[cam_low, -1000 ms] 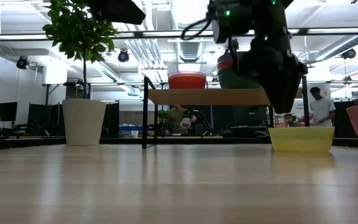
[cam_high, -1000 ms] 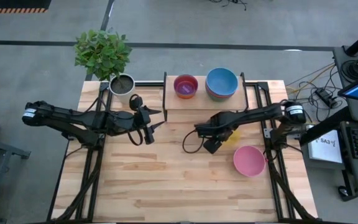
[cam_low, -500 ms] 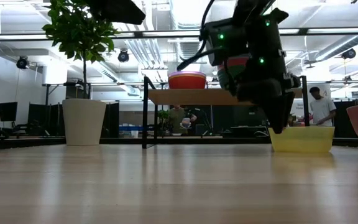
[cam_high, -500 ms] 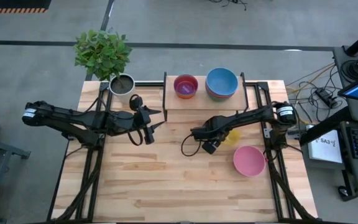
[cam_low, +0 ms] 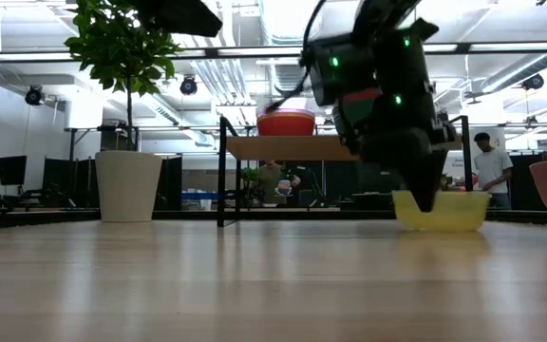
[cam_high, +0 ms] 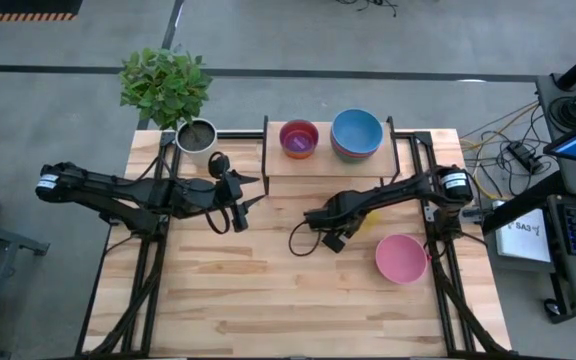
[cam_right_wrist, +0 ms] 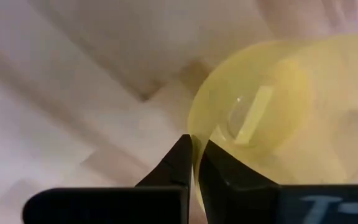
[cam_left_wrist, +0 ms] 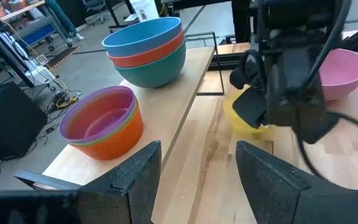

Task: Place and stack bowls onto a shelf
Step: Stack the small yellow bowl on top of the small purple bowl on the shelf

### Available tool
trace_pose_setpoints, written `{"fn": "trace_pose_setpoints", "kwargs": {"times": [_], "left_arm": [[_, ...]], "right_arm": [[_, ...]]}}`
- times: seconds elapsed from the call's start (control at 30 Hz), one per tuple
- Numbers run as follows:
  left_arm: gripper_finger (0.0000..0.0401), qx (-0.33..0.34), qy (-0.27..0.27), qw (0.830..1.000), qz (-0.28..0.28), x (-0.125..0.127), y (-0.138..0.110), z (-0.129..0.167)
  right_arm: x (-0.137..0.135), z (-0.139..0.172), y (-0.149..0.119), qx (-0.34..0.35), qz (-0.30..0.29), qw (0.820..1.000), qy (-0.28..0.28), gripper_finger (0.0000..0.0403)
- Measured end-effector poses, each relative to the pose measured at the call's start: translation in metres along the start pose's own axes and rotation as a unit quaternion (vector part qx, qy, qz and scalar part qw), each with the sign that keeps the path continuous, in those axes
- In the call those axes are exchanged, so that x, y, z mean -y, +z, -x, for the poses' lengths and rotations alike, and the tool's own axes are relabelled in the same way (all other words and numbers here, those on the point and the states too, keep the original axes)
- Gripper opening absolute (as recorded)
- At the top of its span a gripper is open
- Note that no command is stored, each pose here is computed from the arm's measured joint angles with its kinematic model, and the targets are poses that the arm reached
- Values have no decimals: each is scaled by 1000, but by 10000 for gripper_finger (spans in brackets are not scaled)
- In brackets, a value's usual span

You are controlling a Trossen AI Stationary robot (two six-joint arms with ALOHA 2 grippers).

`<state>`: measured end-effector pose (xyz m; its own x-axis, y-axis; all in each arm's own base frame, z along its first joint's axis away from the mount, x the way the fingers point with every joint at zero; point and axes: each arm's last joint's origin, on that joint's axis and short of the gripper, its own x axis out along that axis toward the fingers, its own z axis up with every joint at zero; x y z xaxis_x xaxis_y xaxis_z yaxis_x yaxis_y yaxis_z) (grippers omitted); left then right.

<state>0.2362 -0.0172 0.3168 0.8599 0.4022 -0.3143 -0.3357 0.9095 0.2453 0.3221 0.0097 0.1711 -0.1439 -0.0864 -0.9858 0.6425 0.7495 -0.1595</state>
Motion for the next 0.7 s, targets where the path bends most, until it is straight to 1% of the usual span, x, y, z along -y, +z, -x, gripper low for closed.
{"fn": "trace_pose_setpoints", "kwargs": {"times": [0.07, 0.17, 0.3, 0.43, 0.57, 0.63, 0.7], "left_arm": [[191, 1, 0, 1000, 0, 0, 0, 0], [191, 10, 1, 1000, -1, 0, 2, 0], [191, 20, 27, 999, 2, -2, 5, 0], [191, 18, 67, 998, 6, -5, 5, 1], [191, 19, 73, 997, 8, -6, 5, 3], [191, 13, 72, 997, 5, -7, 4, 4], [191, 7, 72, 997, 4, -7, 3, 5]], "right_arm": [[-6, 10, 0, 8, 18, 1000, 19, 9], [-18, 28, -1, 23, 85, 995, 53, 9], [-35, 62, -1, 78, 178, 977, 89, 9], [-45, 100, 3, 144, 258, 948, 118, 9], [-50, 138, 3, 211, 342, 906, 134, 9], [-49, 154, 4, 242, 373, 885, 136, 9], [-46, 170, 6, 279, 393, 869, 115, 9]]}}
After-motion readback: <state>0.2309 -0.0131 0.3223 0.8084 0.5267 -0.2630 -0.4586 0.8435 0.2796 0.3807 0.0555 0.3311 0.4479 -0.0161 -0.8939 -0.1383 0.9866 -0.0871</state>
